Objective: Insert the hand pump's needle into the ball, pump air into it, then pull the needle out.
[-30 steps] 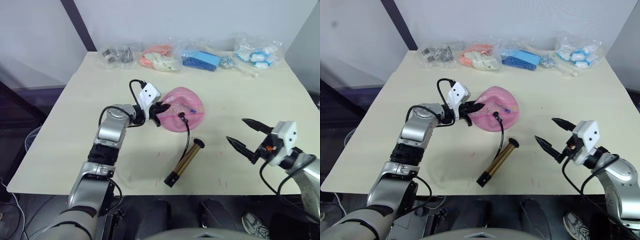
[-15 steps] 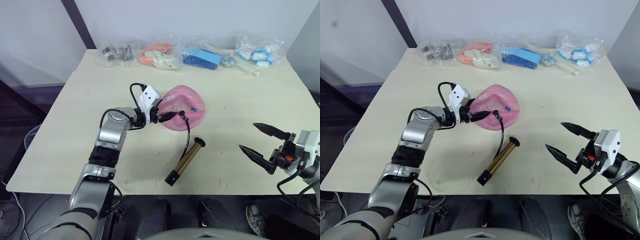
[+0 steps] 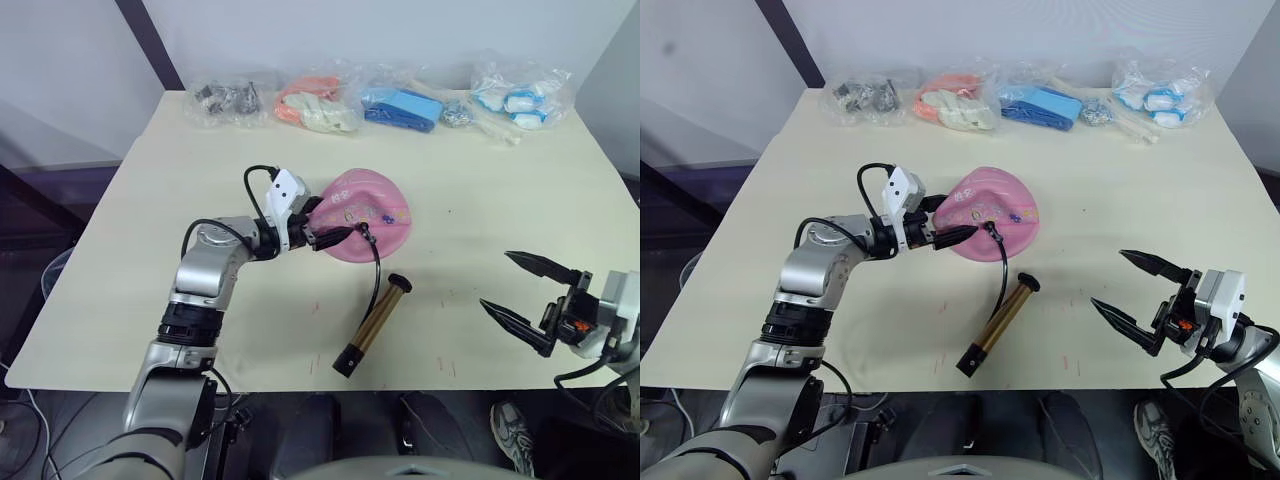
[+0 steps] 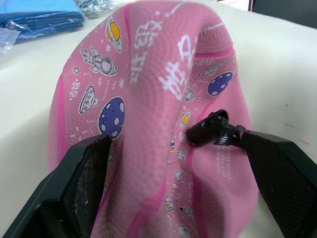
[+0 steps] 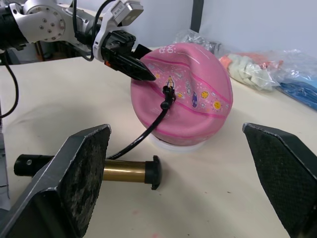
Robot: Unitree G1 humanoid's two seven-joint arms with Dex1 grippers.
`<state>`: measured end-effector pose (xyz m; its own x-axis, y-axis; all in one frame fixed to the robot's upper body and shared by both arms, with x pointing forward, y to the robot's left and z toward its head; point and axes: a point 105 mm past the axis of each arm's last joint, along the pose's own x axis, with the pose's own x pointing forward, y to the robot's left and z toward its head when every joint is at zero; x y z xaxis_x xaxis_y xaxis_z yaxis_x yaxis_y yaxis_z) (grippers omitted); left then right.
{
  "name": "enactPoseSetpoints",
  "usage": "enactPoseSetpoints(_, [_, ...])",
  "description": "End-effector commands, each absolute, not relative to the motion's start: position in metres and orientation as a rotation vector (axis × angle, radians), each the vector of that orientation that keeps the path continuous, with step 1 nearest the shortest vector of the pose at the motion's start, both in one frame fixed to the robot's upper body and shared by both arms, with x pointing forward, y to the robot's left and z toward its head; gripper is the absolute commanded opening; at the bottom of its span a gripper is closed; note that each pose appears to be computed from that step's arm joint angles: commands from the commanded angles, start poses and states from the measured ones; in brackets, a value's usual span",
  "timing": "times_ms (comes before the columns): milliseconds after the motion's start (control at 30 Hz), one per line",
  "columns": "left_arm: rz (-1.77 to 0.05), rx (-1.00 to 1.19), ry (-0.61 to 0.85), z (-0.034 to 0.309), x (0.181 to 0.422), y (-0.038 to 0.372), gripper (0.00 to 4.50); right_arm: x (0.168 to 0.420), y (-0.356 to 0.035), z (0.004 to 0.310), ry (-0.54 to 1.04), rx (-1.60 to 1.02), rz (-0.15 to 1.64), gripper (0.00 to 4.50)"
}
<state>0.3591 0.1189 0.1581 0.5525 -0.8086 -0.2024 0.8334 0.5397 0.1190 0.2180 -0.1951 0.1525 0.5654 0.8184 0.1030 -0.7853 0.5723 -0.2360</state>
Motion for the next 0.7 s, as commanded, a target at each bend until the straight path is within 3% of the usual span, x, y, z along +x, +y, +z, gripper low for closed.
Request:
enactPoseSetpoints(33, [-0.991, 0.225, 0.055, 0.181, 0.353, 0.121, 4.44, 0.214, -0.195, 0.158, -0.243, -0.173, 0.966, 4.50])
enactPoseSetpoints(200, [-1.022, 0.238, 0.039, 0.194, 0.343, 0.124, 4.44, 0.212, -0.196, 0.160, -0.242, -0.177, 0.980, 4.50])
enactPoseSetpoints(333, [-1.106, 0.259, 0.089, 0.195, 0.321, 0.125, 4.44, 0.209, -0.200, 0.162, -0.233, -0.182, 1.004, 4.50])
enactPoseSetpoints(700, [-1.232, 0.299, 0.333, 0.161, 0.269, 0.130, 4.44, 0.202, -0.212, 0.157, -0.178, -0.226, 1.157, 4.50])
